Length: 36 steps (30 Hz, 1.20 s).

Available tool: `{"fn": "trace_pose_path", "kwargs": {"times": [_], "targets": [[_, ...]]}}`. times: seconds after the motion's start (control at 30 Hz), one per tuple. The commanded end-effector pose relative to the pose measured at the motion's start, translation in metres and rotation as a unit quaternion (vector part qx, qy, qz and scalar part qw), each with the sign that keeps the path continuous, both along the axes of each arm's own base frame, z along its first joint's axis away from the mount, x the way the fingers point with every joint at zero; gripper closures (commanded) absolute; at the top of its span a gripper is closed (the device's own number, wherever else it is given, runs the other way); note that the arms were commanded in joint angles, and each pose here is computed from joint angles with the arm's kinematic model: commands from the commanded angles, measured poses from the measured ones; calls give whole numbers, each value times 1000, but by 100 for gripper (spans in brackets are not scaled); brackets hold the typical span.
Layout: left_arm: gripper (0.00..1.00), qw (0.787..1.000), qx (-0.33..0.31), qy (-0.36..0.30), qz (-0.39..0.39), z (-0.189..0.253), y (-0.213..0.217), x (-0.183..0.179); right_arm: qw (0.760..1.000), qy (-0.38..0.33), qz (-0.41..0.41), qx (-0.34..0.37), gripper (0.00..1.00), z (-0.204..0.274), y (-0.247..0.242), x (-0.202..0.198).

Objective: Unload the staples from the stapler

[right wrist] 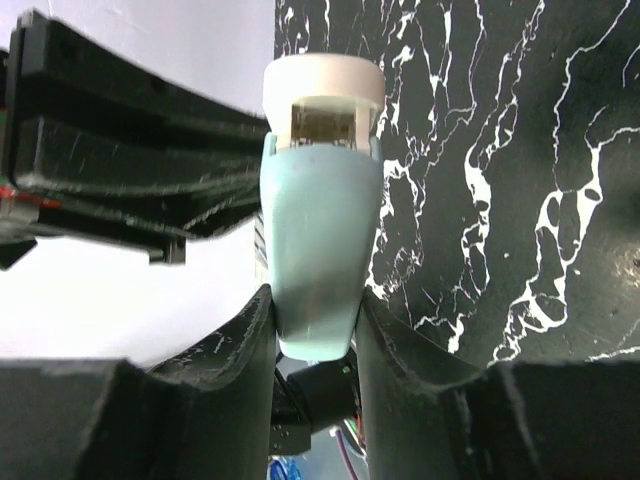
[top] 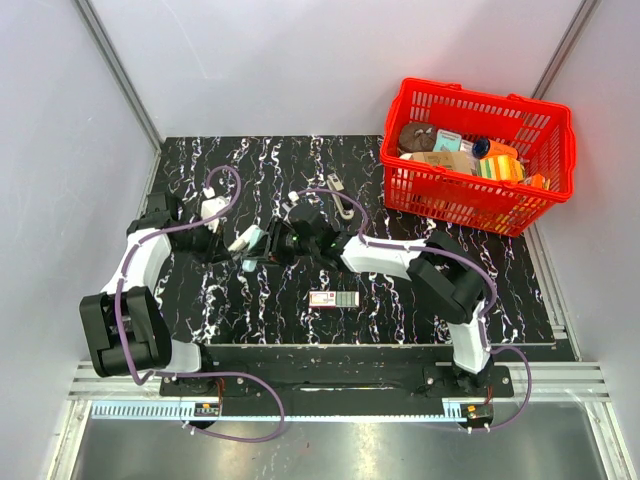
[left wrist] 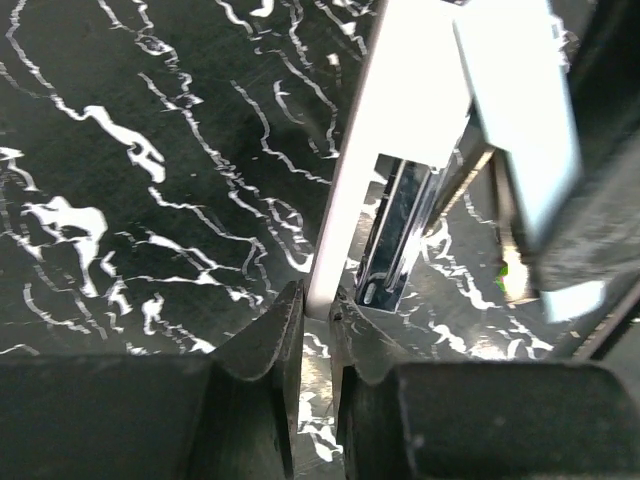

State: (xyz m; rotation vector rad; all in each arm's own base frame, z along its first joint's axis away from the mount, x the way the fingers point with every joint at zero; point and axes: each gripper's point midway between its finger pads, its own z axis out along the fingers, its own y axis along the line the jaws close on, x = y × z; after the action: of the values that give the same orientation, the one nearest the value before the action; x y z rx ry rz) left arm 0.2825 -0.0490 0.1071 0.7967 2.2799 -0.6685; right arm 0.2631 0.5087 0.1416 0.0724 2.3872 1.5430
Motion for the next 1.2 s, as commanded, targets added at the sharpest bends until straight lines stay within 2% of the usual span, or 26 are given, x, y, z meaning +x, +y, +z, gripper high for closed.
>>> {"fn": "trace_pose_path", "kwargs": {"times": [0.0,0.27,0.73,1.07,1.17], "targets": [[100,993,78,-84,9,7,29,27,998,-36,59,-1,100,26,-13,-21],[100,981,128,-144,12,10,42,41,991,-82,96,-45,100,28,-27,-24],[100,929,246,-277,1,24,42,69,961,-160,165,-156,100,-11,-44,-53],[100,887,292,-359,-4,33,38,59,958,-193,136,-161,100,-2,-42,-42],[100,883,296,-365,0,35,40,57,958,-197,136,-159,100,0,-40,-40]]}}
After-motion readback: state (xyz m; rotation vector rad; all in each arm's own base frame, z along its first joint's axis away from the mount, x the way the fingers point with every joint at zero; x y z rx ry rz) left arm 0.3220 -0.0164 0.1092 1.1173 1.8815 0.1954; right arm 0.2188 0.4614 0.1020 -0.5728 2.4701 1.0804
